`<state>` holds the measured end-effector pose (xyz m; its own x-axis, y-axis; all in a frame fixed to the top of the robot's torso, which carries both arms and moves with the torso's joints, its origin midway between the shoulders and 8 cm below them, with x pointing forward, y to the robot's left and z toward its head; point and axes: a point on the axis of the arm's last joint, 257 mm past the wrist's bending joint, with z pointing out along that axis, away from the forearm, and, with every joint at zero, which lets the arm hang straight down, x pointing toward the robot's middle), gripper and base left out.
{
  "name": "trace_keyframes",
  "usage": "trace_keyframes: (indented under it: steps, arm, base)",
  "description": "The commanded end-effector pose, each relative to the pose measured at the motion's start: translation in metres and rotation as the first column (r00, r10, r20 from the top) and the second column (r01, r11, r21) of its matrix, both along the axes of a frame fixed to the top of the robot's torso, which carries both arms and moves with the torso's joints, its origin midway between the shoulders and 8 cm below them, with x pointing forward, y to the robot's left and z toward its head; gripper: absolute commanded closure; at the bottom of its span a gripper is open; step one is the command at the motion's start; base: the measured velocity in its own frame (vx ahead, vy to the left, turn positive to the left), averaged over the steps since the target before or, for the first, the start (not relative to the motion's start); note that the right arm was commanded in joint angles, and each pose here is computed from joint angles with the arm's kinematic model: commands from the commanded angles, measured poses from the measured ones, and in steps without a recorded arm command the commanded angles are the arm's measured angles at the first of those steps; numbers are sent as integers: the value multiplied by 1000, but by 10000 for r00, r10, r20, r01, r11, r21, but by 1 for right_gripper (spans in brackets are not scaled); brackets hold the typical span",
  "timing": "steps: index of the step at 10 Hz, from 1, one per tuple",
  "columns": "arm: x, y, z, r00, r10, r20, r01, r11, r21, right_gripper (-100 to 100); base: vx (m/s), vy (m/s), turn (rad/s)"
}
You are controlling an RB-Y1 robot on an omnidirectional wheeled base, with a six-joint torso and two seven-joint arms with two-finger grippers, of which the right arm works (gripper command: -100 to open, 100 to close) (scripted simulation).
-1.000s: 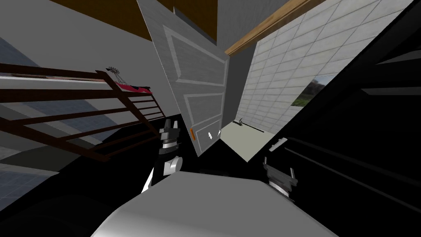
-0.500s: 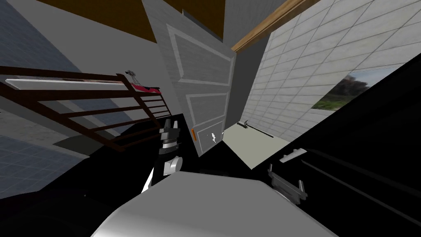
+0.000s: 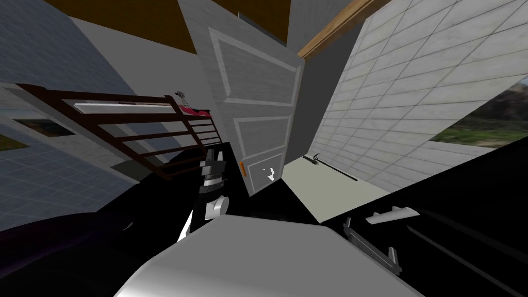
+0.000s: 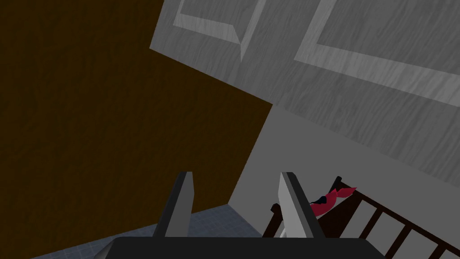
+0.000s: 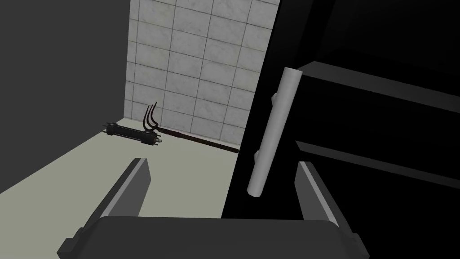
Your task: Pull the door open
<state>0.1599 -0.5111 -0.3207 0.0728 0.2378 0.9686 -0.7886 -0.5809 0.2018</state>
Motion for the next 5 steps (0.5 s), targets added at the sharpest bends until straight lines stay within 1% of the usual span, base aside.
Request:
trace_keyframes:
  steps: [1,2,3,4,5]
  arm:
    - [-12,-4,-9,9996,-275,107,272,9992,277,-100]
    - [-20,-6,-14,9989,-442,163,434,9981,436,-100]
    - [-34,-9,-22,9968,-750,259,730,9948,716,-100]
    - [-41,-10,-26,9954,-905,303,877,9925,848,-100]
    - [-55,-13,-33,9918,-1220,387,1171,9870,1105,-100]
  base:
    - [59,-86,152]
    - [54,-75,141]
    - [56,-105,224]
    - [39,-111,179]
    - [32,-109,205]
